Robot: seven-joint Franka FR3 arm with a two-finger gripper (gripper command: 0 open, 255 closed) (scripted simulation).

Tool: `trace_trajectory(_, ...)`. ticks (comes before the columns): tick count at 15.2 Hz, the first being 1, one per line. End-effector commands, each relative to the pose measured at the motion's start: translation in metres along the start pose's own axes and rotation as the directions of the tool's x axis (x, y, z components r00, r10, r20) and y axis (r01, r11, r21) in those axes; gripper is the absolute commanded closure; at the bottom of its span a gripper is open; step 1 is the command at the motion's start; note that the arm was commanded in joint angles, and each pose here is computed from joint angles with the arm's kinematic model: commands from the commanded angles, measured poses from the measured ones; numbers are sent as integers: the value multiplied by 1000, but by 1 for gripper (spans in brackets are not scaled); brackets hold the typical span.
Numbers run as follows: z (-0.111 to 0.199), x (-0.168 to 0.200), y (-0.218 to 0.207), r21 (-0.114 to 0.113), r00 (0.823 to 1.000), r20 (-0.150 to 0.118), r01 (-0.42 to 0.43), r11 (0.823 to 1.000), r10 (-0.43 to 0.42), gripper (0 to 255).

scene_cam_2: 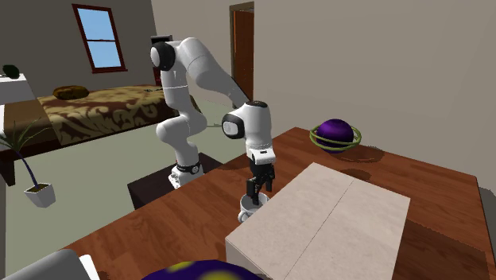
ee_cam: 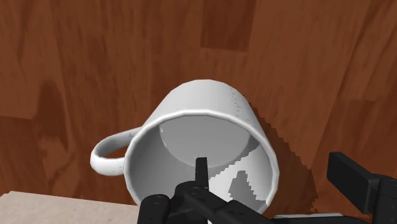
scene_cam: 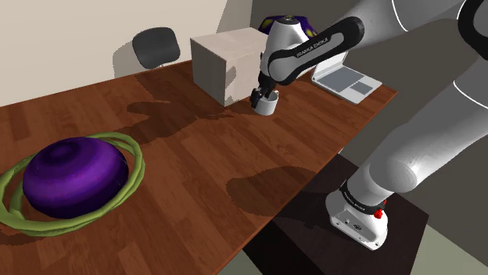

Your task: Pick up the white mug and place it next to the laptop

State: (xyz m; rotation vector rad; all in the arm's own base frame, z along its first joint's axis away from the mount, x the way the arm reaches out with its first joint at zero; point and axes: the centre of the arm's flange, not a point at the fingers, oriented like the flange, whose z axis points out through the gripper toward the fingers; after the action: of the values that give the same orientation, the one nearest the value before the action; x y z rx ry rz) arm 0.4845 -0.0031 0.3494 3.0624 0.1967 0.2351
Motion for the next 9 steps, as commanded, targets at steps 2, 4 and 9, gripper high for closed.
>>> trace_trajectory(2, 2, 0, 0, 0, 1000, -1, 0, 1000, 0, 0)
trace_trajectory(4, 2, 0, 0, 0, 1000, -1, 0, 1000, 0, 0)
trace_trajectory(9, 1, 0, 0, 0, 1000, -1, 0, 1000, 0, 255)
